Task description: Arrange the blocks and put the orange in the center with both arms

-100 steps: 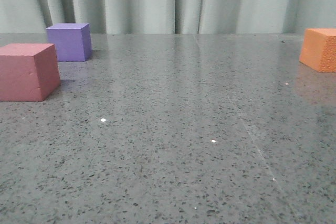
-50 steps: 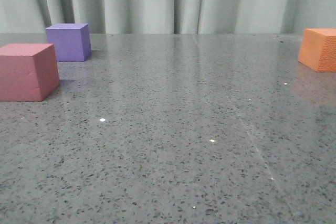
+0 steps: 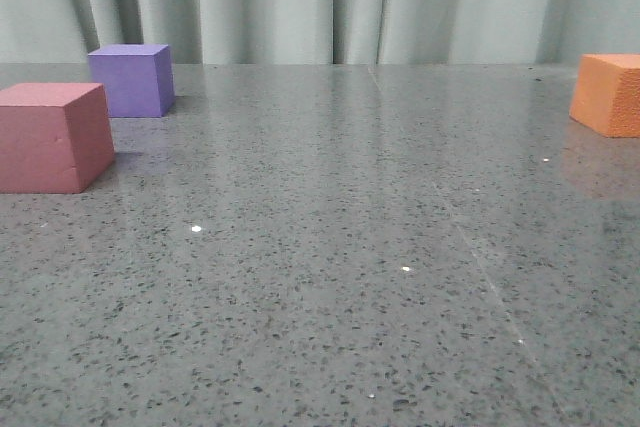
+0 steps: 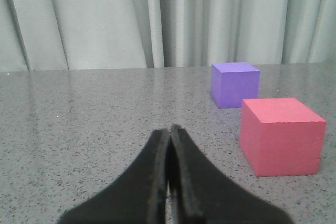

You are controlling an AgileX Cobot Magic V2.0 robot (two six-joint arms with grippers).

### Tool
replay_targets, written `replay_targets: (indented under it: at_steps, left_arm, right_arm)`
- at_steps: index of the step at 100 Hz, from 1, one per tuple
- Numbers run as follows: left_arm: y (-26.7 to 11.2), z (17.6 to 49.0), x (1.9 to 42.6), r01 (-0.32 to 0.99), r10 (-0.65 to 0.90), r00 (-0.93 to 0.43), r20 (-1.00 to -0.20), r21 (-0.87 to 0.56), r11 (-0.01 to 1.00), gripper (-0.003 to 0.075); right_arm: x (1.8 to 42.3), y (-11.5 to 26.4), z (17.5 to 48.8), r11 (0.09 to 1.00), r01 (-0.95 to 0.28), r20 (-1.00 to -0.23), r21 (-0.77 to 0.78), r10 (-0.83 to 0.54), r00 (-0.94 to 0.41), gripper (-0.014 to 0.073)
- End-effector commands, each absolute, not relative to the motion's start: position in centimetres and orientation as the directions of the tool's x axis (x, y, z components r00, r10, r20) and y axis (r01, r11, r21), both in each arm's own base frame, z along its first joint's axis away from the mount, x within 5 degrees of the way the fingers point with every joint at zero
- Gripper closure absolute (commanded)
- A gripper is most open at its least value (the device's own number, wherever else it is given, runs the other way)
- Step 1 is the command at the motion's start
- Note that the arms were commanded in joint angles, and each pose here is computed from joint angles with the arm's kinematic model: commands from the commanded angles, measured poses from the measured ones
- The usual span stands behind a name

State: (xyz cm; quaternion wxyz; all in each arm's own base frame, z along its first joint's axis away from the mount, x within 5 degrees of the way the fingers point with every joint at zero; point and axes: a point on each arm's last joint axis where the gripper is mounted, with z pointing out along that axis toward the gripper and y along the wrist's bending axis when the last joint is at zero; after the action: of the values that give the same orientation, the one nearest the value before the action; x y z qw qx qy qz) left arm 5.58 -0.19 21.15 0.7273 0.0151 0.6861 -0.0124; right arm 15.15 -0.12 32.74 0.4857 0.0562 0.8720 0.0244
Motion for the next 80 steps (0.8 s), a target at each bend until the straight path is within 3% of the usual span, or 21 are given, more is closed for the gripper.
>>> replay_targets:
  at_steps: [1, 10, 20, 25, 52, 80]
  left_arm:
    - [-0.3, 20.1, 5.5, 0.056, -0.003, 0.109, -0.994, 0.003, 0.998, 0.0739]
    - [-0.3, 20.1, 5.5, 0.056, -0.003, 0.109, -0.994, 0.003, 0.998, 0.0739]
    - [-0.3, 20.1, 5.5, 0.056, -0.003, 0.109, -0.994, 0.003, 0.998, 0.0739]
    - [-0.3, 20.1, 5.5, 0.056, -0.003, 0.109, -0.994, 0.003, 0.998, 0.0739]
    - [-0.3, 20.1, 5.5, 0.056, -0.003, 0.109, -0.994, 0.003, 0.998, 0.0739]
    - [-0.3, 20.1, 5.5, 0.056, -0.003, 0.109, -0.994, 0.003, 0.998, 0.0739]
  right_arm:
    - [15.4, -0.2, 34.1, 0.993, 0.071, -0.874, 0.098, 0.121, -0.472, 0.052]
    - [15.3, -0.2, 33.9, 0.993, 0.074, -0.862, 0.097, 0.121, -0.492, 0.0333]
    - [15.3, -0.2, 33.9, 0.993, 0.075, -0.859, 0.097, 0.121, -0.497, 0.0033]
    - [15.3, -0.2, 33.9, 0.993, 0.075, -0.859, 0.097, 0.121, -0.497, -0.0077]
    - [16.4, -0.2, 35.2, 0.993, 0.076, -0.853, 0.095, 0.121, -0.509, -0.0028]
    - [23.2, -0.3, 39.1, 0.999, 0.04, -0.831, 0.028, 0.046, -0.554, -0.0028]
